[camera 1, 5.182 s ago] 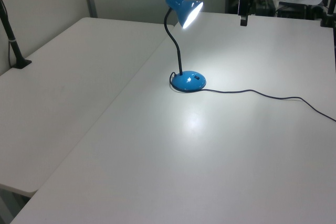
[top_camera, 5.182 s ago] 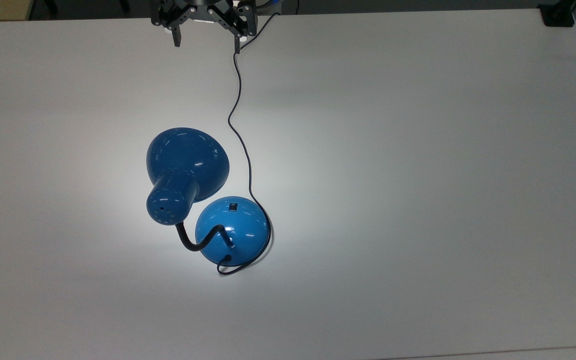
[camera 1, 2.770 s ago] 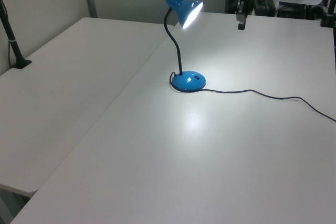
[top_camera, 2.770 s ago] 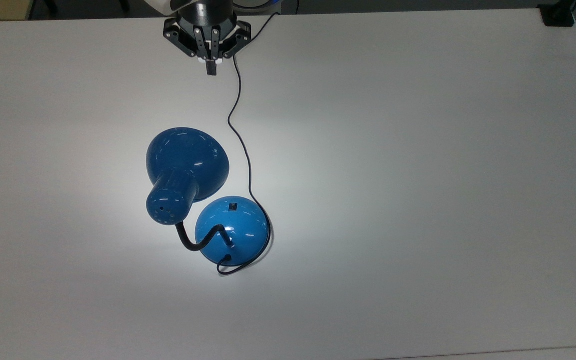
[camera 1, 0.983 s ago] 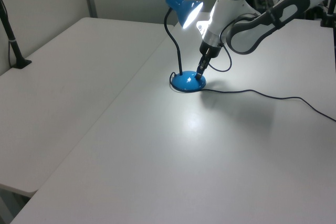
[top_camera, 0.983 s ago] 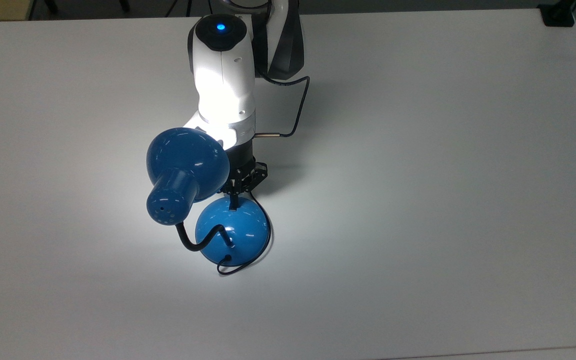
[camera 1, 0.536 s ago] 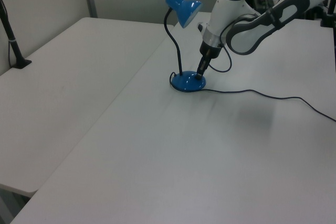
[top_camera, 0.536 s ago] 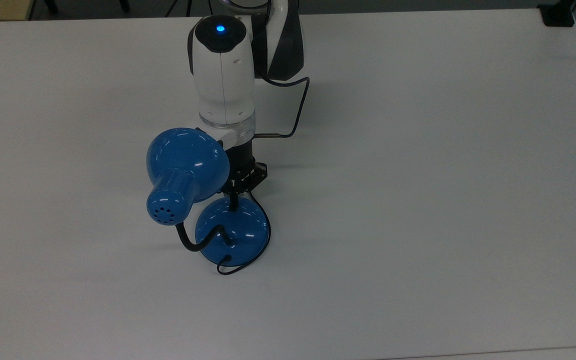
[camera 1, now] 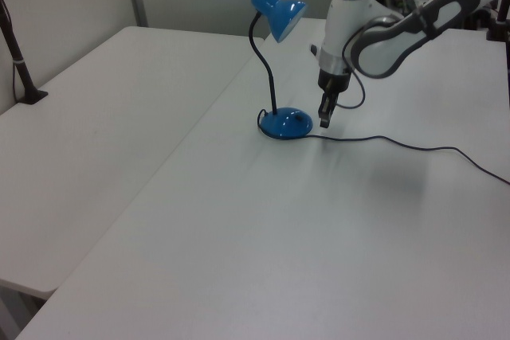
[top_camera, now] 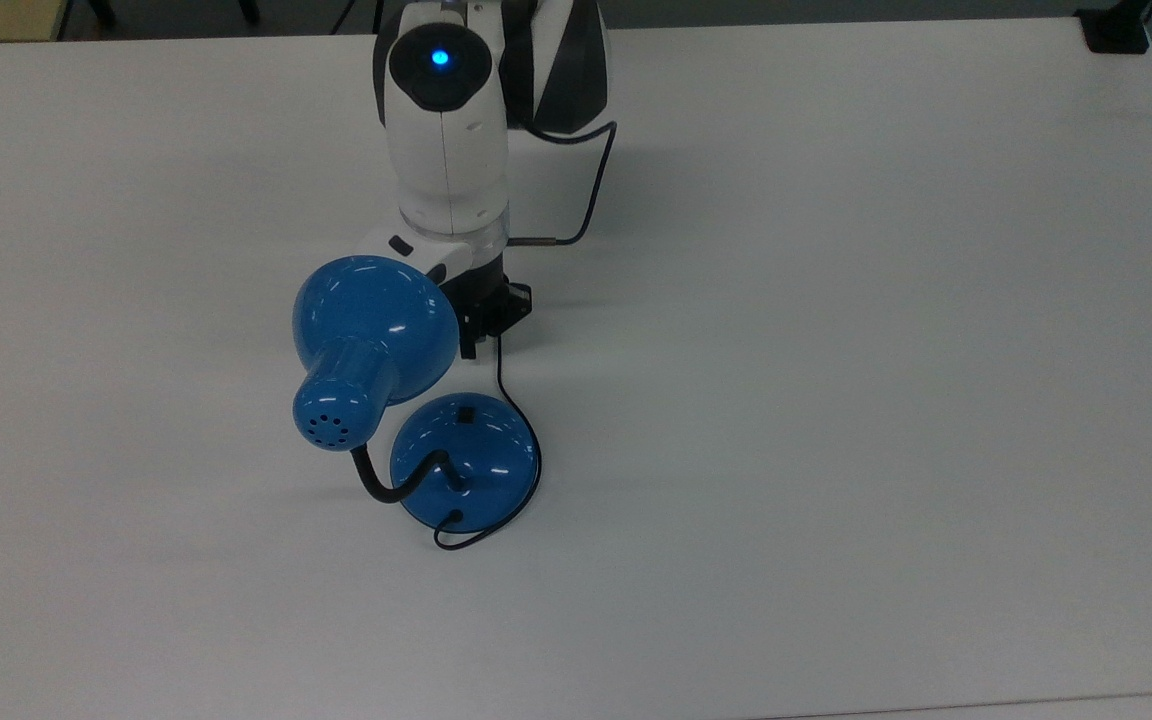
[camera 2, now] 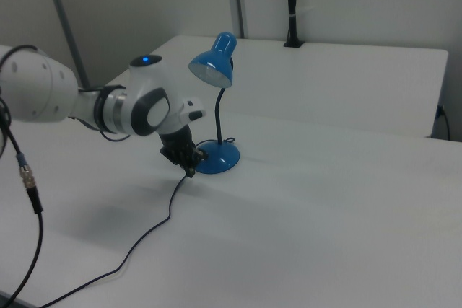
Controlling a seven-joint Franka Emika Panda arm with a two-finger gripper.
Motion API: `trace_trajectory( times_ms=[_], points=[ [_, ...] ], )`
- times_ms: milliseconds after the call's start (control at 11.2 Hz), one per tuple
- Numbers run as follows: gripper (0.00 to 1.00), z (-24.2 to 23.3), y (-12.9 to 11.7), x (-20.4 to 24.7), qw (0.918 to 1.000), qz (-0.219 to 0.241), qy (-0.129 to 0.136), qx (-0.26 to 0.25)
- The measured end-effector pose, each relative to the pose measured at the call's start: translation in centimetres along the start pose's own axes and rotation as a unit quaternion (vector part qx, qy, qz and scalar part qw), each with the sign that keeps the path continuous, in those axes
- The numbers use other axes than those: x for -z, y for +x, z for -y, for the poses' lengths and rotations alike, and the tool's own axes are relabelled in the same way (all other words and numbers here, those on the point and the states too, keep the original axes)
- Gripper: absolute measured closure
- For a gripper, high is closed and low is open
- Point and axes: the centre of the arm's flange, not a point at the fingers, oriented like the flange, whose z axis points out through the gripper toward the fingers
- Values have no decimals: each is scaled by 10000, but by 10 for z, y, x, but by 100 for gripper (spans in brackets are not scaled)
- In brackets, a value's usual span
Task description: Turn off the lamp
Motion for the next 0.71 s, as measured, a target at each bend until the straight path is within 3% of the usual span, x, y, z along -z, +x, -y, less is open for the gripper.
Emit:
trace_trajectory(
  times_ms=[536, 715],
  points=[
    [96, 25, -29, 180, 9975, 700, -102, 81],
    [70, 26, -32, 216, 9964, 836, -130, 68]
  ],
)
